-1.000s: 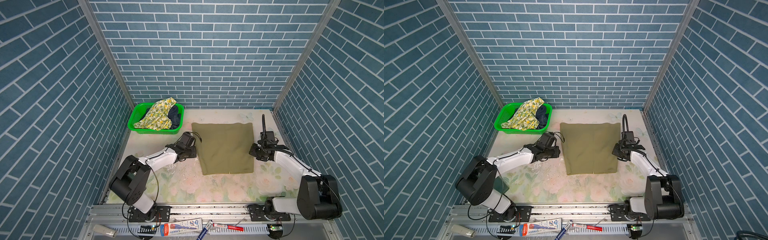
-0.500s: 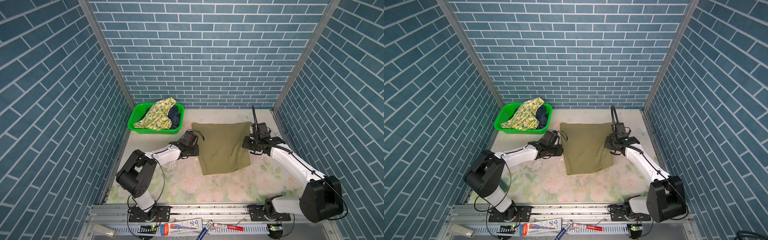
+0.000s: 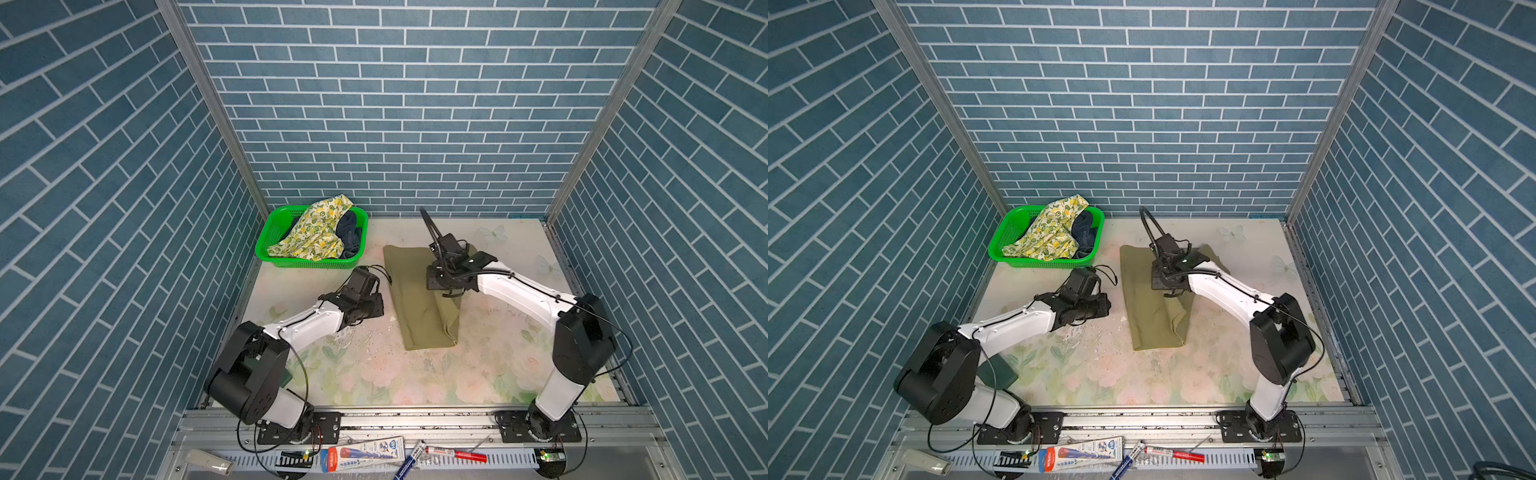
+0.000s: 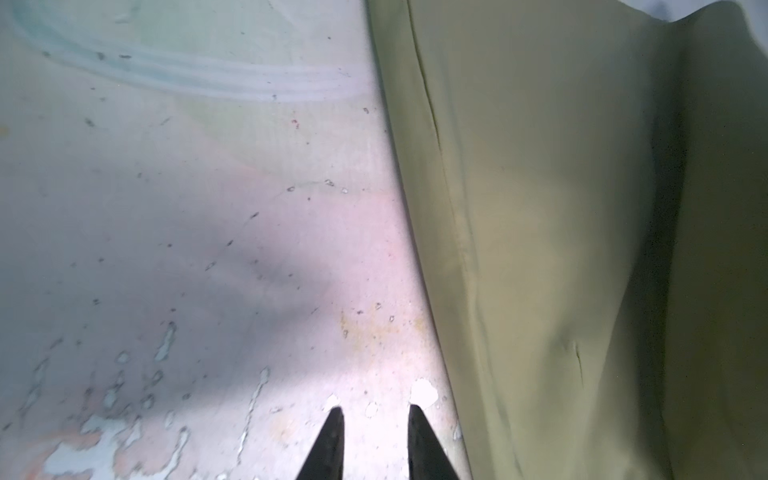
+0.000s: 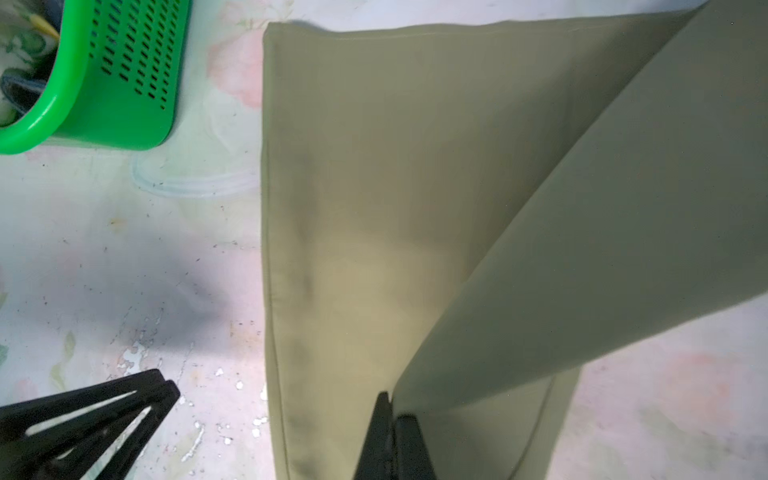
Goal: Fold and stack skirts
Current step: Fold the skirt at the center of the table, then rotate the skirt at the center of the table.
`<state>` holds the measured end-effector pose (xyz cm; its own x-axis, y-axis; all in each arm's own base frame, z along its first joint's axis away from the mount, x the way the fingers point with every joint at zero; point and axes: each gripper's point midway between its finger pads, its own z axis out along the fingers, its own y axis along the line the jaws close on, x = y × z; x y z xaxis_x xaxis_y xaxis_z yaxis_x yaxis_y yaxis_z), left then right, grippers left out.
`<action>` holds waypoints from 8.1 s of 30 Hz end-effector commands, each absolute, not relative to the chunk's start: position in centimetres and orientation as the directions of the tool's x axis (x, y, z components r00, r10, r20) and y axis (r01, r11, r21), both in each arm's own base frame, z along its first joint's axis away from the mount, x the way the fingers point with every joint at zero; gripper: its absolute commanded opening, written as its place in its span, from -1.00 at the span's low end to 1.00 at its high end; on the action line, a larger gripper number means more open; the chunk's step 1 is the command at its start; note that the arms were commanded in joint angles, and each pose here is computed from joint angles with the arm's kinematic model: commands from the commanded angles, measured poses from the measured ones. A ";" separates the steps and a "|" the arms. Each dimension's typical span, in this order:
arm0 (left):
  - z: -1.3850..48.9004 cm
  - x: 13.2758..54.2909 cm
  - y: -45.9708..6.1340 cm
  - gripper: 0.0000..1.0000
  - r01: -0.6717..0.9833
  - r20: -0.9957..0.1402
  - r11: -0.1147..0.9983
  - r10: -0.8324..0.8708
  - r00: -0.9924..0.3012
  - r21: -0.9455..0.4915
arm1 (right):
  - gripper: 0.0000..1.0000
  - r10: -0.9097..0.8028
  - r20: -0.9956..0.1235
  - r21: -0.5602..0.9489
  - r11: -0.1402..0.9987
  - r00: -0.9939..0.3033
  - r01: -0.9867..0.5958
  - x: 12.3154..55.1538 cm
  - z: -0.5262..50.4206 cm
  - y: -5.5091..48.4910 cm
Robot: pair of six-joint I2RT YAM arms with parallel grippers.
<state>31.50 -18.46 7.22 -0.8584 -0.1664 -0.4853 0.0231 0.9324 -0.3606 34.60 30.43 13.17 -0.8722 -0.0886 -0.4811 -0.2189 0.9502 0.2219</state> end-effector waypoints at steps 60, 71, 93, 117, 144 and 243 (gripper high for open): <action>4.1 27.3 -29.3 -0.02 0.203 -0.363 0.905 0.058 -0.930 -0.375 | 0.22 0.684 -0.155 0.567 0.652 -0.713 0.503 41.3 2.6 12.6; 3.2 26.7 -29.5 -0.33 0.191 -0.337 0.905 0.057 -0.940 -0.380 | -0.34 0.734 -0.157 0.613 0.597 -0.661 0.518 44.5 2.4 12.7; 9.9 26.0 -29.6 -1.00 0.215 -0.435 0.878 0.009 -0.900 -0.428 | -1.00 0.576 -0.475 0.564 0.780 -0.666 0.272 49.0 16.3 12.2; 6.8 20.6 -28.0 -1.00 0.122 -0.385 0.878 -0.075 -0.920 -0.464 | -1.00 0.320 -0.648 0.533 0.839 -0.691 -0.112 53.2 21.5 26.4; 2.8 20.5 -24.2 0.54 0.029 -0.332 0.929 -0.103 -0.938 -0.369 | 0.63 0.318 -0.636 0.552 0.824 -0.703 -0.127 51.2 20.1 26.2; 11.1 38.2 -21.2 0.79 0.132 -0.485 0.974 0.027 -0.874 -0.184 | 0.35 0.450 -0.494 0.337 0.888 -0.744 0.313 39.4 9.9 4.2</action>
